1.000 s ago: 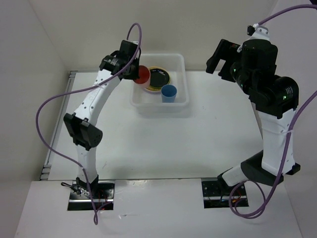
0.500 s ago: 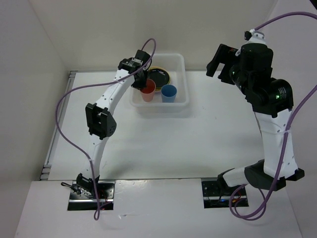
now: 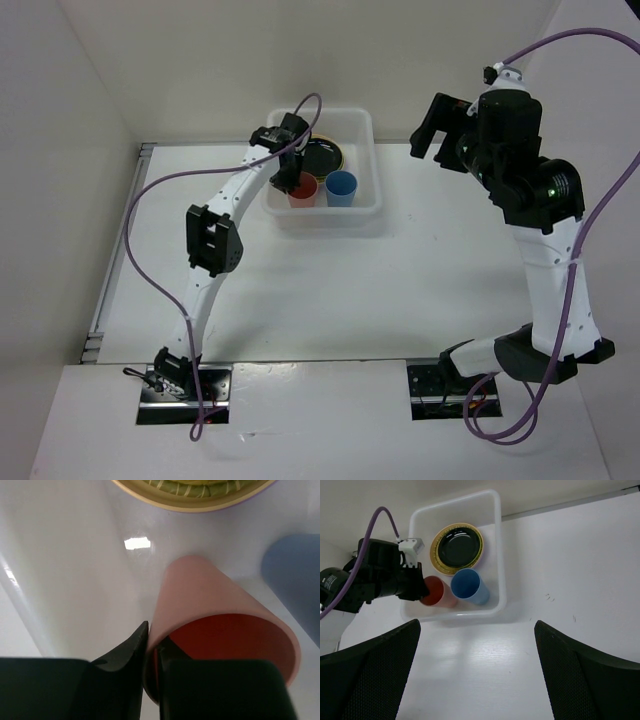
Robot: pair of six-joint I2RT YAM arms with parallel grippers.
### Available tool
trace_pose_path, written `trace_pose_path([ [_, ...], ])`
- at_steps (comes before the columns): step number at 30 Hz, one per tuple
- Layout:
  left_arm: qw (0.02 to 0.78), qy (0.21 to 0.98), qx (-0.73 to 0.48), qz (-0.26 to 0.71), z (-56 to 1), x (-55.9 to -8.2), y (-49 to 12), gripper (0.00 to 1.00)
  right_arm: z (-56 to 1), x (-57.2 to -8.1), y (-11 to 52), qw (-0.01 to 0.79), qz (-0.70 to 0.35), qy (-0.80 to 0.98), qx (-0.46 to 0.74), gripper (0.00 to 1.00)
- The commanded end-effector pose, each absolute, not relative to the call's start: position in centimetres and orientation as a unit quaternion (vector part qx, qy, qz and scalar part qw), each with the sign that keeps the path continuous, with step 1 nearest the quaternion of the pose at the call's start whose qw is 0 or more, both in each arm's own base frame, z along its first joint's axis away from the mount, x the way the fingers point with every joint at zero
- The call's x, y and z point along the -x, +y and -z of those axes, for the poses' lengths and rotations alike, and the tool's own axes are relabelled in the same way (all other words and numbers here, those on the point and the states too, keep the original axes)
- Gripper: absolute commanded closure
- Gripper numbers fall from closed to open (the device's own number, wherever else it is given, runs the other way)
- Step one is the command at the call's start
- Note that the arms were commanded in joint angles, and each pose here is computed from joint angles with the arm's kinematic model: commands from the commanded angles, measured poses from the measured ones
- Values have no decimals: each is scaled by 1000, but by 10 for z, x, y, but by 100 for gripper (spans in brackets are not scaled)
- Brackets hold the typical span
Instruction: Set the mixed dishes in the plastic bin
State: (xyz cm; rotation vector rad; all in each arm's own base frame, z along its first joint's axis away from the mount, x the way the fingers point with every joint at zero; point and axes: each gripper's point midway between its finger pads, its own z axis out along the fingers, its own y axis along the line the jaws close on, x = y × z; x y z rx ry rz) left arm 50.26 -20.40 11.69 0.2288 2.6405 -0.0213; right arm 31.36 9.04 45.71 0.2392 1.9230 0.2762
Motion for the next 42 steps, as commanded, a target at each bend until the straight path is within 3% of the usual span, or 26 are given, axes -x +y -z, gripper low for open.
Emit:
trace_pose_path([
  [1,250,964,-92,16,-124,-507,-205,81,-470,-313,92,579,-132,799,-94,1],
  [4,263,961,-84,7,-133,-512,-197,62,-470,-313,92,579,-132,799,-94,1],
  [10,307,949,-71,8,-194,-505,-189,42,-459,-318,98,565,-134,809,-87,1],
  [20,373,927,-46,15,-290,-461,-169,26,-427,-336,122,543,-161,822,-56,1],
  [23,403,914,-37,22,-330,-432,-165,25,-410,-333,142,531,-206,822,-23,1],
  [25,450,891,-31,40,-370,-412,-159,18,-395,-339,154,519,-229,823,-19,1],
  [26,437,898,-38,36,-359,-404,-159,16,-390,-339,160,512,-240,825,-11,1],
  [32,553,828,11,91,-430,-311,-111,0,-348,-343,175,470,-255,845,12,1],
  [42,557,823,62,97,-364,-245,-69,0,-328,-336,182,463,-280,840,33,1],
])
